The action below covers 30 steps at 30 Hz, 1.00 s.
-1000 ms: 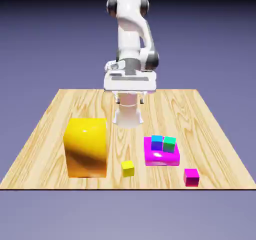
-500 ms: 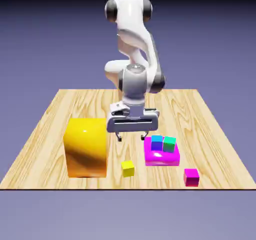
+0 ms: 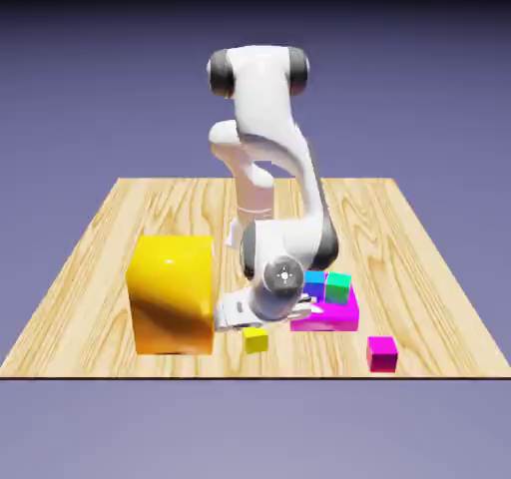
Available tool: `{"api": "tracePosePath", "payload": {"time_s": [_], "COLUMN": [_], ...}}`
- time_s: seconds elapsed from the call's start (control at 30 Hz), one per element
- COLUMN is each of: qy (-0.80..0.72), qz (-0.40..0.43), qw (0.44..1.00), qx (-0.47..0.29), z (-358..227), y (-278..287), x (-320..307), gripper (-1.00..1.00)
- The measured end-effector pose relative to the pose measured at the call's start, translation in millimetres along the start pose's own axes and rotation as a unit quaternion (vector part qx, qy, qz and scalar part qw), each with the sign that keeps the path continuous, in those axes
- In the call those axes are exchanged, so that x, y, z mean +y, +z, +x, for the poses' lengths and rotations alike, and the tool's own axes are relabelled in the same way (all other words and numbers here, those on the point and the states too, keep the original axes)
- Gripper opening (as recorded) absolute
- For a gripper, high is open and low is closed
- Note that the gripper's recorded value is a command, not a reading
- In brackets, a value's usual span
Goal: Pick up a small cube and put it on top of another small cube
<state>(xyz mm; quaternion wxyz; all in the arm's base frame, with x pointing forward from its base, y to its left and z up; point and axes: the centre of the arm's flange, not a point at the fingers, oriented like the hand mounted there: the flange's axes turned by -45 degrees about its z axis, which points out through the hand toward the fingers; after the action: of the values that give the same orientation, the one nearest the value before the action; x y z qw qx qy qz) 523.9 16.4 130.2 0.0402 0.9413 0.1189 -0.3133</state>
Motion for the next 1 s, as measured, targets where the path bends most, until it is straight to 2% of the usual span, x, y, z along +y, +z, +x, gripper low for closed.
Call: {"api": "tracePosePath", "payload": {"time_s": [0.03,0.07,0.13,0.3,0.67,1.0], "qy": [0.0,0.0,0.0,0.012,0.058,0.052], "qz": [0.0,0.0,0.001,0.021,0.182,0.337], "qw": [1.0,1.0,1.0,1.0,0.976,0.932], "qx": [0.0,0.0,0.0,-0.001,-0.106,-0.123], "z": [2.8,4.1,4.1,-13.7,-36.6,-57.7], "y": [18.3,29.3,29.4,-45.9,-27.3,-56.9], "x": [-0.2,-0.4,-0.5,-7.9,-60.0,-119.9], "gripper": [0.0,-1.0,-1.0,-1.0,-1.0,-1.0]}}
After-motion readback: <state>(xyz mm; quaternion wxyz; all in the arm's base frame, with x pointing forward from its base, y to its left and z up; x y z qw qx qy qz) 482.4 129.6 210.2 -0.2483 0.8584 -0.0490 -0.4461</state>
